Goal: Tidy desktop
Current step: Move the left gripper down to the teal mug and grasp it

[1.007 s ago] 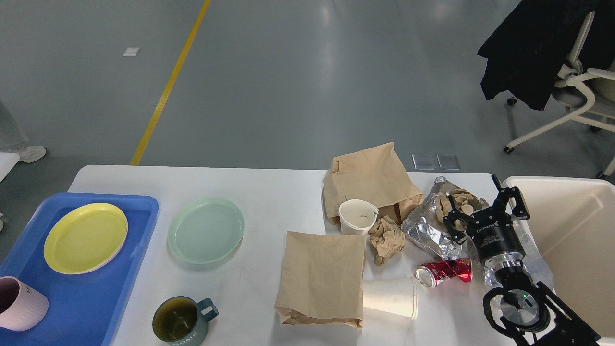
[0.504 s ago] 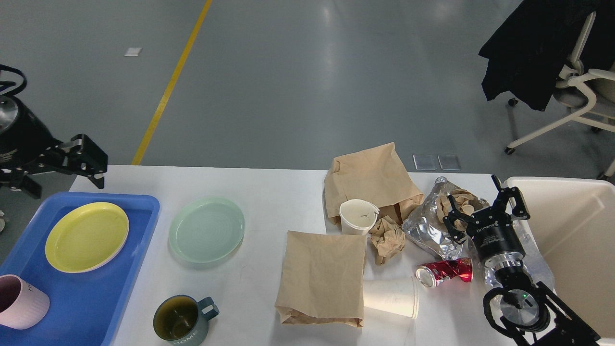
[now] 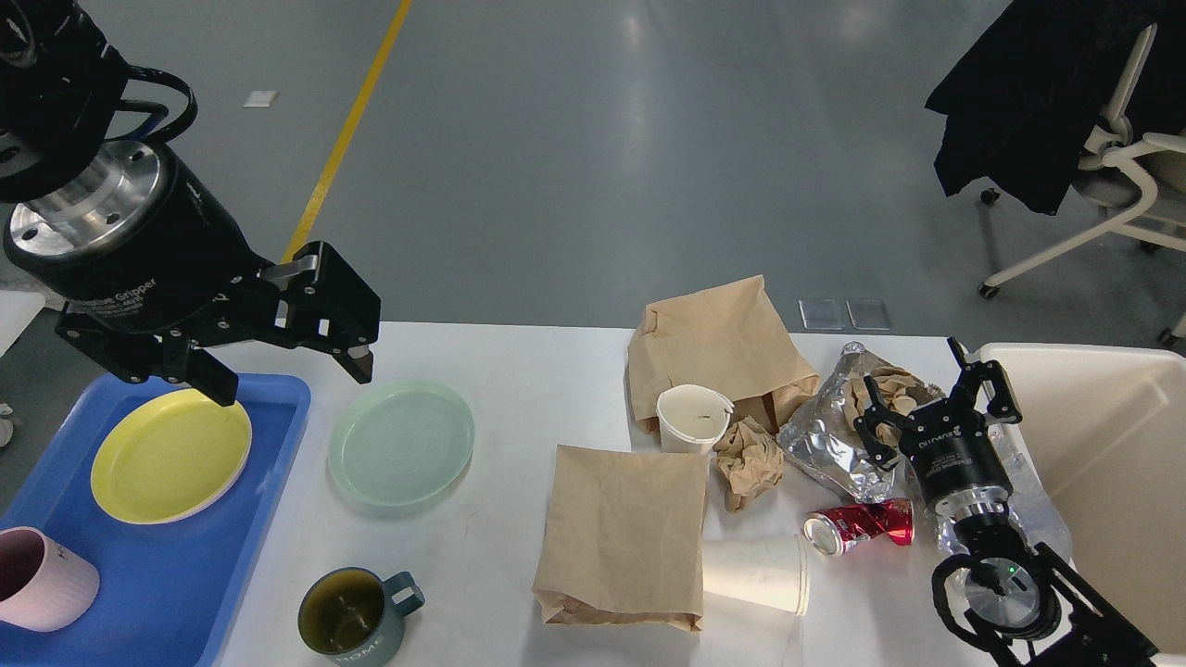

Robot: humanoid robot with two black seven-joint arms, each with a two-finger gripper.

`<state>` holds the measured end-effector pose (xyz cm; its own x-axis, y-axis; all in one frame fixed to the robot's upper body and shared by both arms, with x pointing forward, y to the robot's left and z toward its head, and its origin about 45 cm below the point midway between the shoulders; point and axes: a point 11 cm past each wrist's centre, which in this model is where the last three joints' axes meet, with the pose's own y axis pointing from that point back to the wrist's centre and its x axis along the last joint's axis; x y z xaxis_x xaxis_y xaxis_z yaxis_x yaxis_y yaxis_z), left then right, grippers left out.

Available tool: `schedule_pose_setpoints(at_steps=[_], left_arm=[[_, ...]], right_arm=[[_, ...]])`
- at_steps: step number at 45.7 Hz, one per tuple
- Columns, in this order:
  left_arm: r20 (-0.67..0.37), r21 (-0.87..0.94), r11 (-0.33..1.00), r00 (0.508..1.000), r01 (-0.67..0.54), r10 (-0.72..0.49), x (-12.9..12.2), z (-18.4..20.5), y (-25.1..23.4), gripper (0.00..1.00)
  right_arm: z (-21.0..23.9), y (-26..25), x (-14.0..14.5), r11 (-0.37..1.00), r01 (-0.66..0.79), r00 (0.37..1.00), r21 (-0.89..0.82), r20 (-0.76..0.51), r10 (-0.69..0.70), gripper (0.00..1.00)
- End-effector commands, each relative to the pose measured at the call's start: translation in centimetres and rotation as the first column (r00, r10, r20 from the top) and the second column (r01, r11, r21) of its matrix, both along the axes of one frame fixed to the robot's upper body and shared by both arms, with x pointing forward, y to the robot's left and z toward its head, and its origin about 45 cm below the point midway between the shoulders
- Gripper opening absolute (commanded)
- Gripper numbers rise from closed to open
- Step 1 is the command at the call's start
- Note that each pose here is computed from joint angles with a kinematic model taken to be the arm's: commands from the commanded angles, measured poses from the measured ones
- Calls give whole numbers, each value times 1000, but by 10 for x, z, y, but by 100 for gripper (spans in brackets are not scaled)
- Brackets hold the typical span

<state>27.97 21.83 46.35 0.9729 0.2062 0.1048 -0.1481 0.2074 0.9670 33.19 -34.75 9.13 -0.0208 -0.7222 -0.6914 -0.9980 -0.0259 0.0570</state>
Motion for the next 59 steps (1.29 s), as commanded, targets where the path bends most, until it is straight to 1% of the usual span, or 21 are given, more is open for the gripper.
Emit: schedule_pose_setpoints(at_steps=[1,4,7,9,12,17,21,23,28,29,32,38,41,44,47,52,59], left_arm=[[-11,-8,1000,1000,8,-8,1,-4,-3,96],[-20,-12,1000,1000,10,-10,5,-8,-4,96],[-54,-21,999,998,24,-25,4,-16,-8,96],[-59,-25,999,998,32,-34,4,-18,-11,96],[-61,-5,1000,998,30,-30,5,-21,-7,96],[-76,-26,999,997,29,-31,4,-25,-8,96],[-112,-19,1000,994,10,-12,5,-40,-1,96],[-131,-7,1000,991,-3,2,6,-52,4,94],[-127,71,997,991,-31,40,11,-88,27,93],[-142,109,993,988,-39,55,10,-104,36,92],[-163,158,985,982,-67,93,7,-134,52,89],[-174,219,970,975,-101,140,-4,-188,74,89],[-213,242,967,969,-74,127,-17,-215,81,89],[-216,261,964,971,-41,100,-25,-236,87,87],[-197,264,964,977,-29,83,-29,-250,90,87],[-176,263,964,980,-42,91,-33,-273,99,87],[-215,250,968,973,-23,79,-41,-311,96,87]], right_arm=[[0,0,0,1000,1,1000,1,0,-1,100],[0,0,0,1000,1,1000,1,0,-1,100],[0,0,0,1000,1,1000,1,0,-1,100],[0,0,0,1000,1,1000,1,0,-1,100],[0,0,0,1000,1,1000,1,0,-1,100],[0,0,0,1000,1,1000,1,0,-1,100],[0,0,0,1000,1,1000,1,0,-1,100],[0,0,0,1000,-1,1000,-2,0,1,100],[0,0,0,1000,-1,1000,-2,0,1,100],[0,0,0,1000,1,1000,1,0,-1,100],[0,0,0,1000,1,1000,1,0,-1,100],[0,0,0,1000,1,1000,1,0,-1,100],[0,0,0,1000,1,1000,1,0,-1,100],[0,0,0,1000,1,1000,1,0,-1,100],[0,0,0,1000,1,1000,1,0,-1,100],[0,0,0,1000,1,1000,1,0,-1,100],[0,0,0,1000,1,1000,1,0,-1,100]])
